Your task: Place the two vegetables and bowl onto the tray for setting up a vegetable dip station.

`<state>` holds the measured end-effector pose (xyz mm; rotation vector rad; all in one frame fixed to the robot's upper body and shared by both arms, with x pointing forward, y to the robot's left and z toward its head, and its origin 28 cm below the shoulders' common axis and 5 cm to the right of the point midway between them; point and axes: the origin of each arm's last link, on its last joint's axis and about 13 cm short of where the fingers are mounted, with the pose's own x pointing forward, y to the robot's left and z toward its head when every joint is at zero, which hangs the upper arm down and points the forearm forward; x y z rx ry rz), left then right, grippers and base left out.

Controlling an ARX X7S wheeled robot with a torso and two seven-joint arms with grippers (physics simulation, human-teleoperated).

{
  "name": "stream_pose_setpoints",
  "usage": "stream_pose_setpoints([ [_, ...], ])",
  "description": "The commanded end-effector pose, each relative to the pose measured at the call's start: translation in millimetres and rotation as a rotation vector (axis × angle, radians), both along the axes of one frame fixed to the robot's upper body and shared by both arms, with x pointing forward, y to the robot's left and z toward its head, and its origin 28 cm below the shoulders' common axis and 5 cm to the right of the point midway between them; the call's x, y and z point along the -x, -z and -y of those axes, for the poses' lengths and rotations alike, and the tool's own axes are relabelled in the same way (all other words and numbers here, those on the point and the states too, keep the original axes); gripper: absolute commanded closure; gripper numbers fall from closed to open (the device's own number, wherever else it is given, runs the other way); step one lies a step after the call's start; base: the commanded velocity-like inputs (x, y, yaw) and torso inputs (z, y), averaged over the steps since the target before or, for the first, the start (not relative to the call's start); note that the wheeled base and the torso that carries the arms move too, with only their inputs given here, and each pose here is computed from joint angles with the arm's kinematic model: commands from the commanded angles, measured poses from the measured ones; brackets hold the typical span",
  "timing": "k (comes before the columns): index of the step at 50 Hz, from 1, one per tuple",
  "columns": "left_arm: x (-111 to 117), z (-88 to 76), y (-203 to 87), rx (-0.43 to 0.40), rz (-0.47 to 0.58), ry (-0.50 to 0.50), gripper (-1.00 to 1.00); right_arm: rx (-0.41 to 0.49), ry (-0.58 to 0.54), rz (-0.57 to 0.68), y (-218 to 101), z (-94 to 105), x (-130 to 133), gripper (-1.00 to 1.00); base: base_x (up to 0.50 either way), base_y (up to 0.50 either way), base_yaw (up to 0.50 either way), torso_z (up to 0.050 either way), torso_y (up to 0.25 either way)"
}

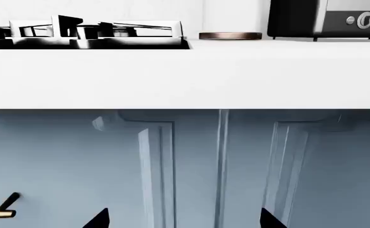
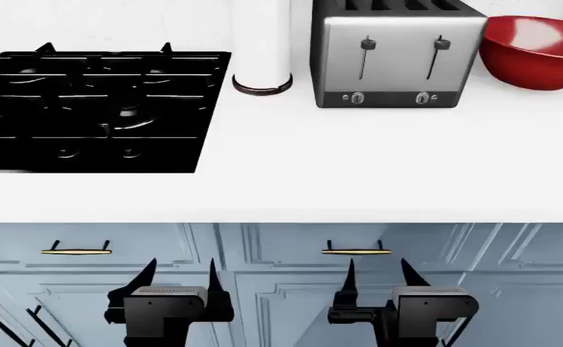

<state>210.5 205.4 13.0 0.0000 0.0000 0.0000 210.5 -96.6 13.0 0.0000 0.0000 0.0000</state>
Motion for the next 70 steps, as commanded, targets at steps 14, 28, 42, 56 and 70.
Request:
stream_pose_setpoints([
  [14,2.8,1.7,-8.9,-0.093,0.026,-0.002,-1.00,0.004,-0.005,-0.002,-3.3,-0.5,2.6,-1.00,0.00,0.00,0.00,0.000,0.000],
  [28,-14.9,9.6,-143.5,-0.145,0.048,-0.062,-1.00,0.054,0.003,0.106,-104.8,2.9,-16.1,-1.00,0.00,0.00,0.00,0.000,0.000],
  [42,-34.5,-42.6,-390.6,-0.381,0.848,-0.416,-1.00,0.158,-0.012,0.226,-266.0,-4.6,-22.1,-1.00,0.00,0.00,0.00,0.000,0.000],
  [56,6.3,8.3,-404.9,-0.030,0.303,-0.063,-1.00,0.178,-0.051,0.224,-359.9,2.7,-11.0,-1.00,0.00,-0.04,0.00,0.000,0.000],
  [70,3.8,7.5,-406.2,0.001,0.306,-0.046,-1.00,0.171,0.042,0.257,-383.2,22.4,-11.7,-1.00,0.00,-0.50,0.00,0.000,0.000],
])
